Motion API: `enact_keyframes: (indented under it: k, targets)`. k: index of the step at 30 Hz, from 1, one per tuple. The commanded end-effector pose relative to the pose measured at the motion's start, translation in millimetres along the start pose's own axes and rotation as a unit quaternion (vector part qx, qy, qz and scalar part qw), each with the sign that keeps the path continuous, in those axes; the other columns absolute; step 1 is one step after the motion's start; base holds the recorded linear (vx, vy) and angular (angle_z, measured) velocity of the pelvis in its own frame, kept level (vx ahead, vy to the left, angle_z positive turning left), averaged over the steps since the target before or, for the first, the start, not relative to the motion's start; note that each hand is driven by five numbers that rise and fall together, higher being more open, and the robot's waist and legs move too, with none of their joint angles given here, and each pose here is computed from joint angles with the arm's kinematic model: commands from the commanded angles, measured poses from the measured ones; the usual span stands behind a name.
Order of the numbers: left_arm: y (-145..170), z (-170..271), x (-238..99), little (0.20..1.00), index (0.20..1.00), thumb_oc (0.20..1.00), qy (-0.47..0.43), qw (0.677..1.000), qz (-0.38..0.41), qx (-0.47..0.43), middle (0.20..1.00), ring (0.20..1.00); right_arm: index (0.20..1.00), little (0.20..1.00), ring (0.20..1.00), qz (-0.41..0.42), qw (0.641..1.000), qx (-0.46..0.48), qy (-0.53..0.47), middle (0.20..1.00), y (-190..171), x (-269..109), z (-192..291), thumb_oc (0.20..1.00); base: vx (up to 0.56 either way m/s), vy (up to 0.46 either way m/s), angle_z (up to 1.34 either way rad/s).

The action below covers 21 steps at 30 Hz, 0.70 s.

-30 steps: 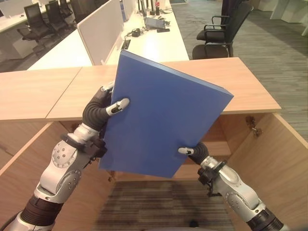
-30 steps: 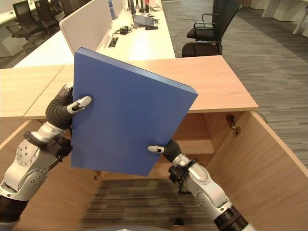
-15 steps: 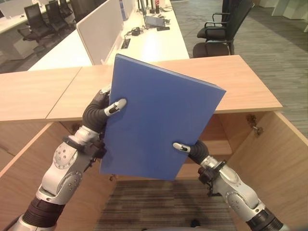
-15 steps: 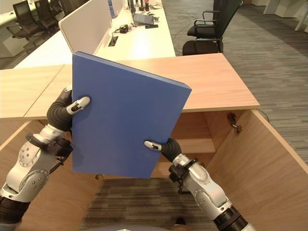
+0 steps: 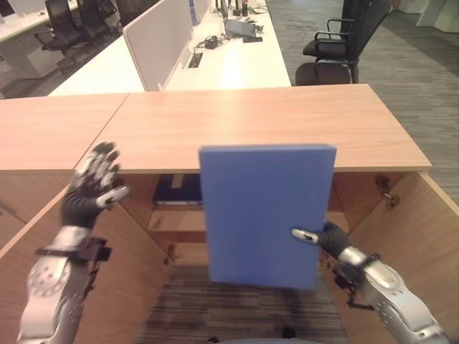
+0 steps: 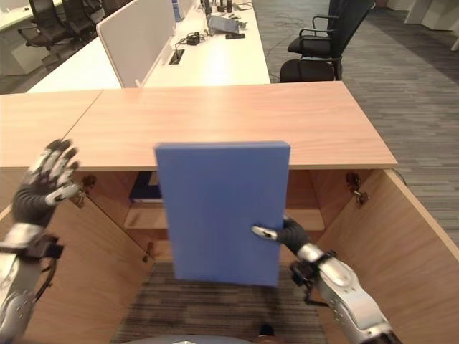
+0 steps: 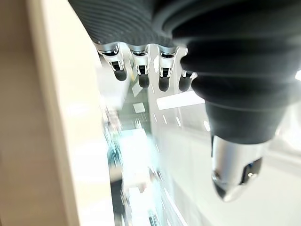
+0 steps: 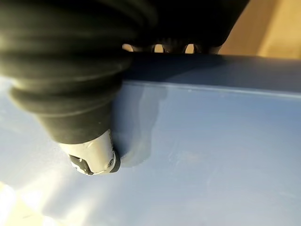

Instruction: Put the empty folder in the office cabinet

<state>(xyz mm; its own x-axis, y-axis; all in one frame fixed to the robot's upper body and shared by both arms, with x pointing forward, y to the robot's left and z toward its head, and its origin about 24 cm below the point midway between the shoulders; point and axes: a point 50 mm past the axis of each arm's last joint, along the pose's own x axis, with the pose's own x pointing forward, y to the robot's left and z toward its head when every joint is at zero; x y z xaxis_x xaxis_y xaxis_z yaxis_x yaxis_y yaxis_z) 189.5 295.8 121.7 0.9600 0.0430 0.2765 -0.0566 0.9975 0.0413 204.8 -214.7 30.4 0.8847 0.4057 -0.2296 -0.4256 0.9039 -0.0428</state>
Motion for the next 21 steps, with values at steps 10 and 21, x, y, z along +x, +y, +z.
enact_keyframes:
  k: [10, 21]
  targets:
    - [-0.6, -120.9, -90.2, 1.0, 1.0, 1.0, 0.329, 0.935, -0.076, -0.106, 1.0, 1.0, 0.2, 0.2, 0.2, 0.095, 0.994, -0.032, 0.047, 0.2, 25.6, 21.7, -29.6, 0.2, -0.03, 0.019, 0.13]
    - [-45.9, -194.5, -123.3, 1.0, 1.0, 1.0, 0.501, 0.847, -0.178, 0.003, 1.0, 1.0, 0.2, 0.2, 0.2, -0.056, 0.975, 0.161, 0.145, 0.2, 23.4, 53.8, -93.8, 0.2, -0.05, -0.001, 0.1]
